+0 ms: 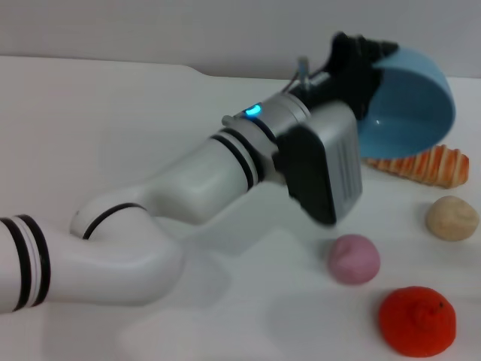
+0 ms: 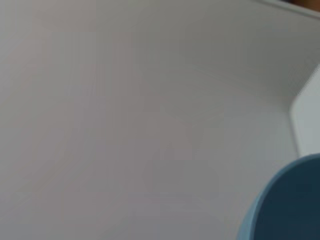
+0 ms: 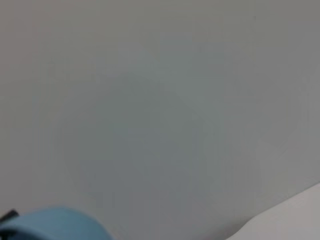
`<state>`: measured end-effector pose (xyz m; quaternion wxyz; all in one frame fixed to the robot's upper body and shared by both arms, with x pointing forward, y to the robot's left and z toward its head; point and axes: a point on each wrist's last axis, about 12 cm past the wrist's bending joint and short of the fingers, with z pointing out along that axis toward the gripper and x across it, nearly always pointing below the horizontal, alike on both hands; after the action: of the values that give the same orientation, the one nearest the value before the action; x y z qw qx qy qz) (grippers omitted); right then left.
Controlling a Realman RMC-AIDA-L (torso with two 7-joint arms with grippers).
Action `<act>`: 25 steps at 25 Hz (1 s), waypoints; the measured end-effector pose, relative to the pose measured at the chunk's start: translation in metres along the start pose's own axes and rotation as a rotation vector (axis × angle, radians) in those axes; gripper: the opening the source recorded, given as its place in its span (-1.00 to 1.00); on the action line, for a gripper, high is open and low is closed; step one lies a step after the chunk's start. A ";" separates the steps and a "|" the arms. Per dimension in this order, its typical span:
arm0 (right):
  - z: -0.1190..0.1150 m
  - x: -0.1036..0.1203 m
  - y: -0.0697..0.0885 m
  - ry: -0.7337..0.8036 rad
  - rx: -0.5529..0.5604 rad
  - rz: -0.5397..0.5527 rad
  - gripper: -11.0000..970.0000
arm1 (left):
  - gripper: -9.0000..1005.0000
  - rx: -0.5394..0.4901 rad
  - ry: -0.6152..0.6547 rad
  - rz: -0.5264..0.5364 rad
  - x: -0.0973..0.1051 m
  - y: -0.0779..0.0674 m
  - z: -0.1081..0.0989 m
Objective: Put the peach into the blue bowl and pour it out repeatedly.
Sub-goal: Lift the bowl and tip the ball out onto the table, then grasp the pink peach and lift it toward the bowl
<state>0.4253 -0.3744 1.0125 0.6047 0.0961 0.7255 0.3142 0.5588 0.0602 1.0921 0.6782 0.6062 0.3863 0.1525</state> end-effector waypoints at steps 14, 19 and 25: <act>0.092 -0.001 0.034 0.577 -0.233 0.077 0.07 | -0.99 0.013 0.370 -0.958 0.064 0.037 0.020; 0.130 0.011 0.051 0.747 -0.211 0.039 0.07 | -0.99 0.063 0.441 -1.030 0.075 0.034 0.016; 0.157 0.027 0.071 0.834 -0.228 -0.018 0.06 | -0.98 0.065 0.466 -1.044 0.079 0.027 0.010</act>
<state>0.5491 -0.2518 1.0200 0.2691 -0.1130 0.8693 0.3989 0.6249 0.1125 1.0904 0.5415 0.3060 0.7784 -0.0850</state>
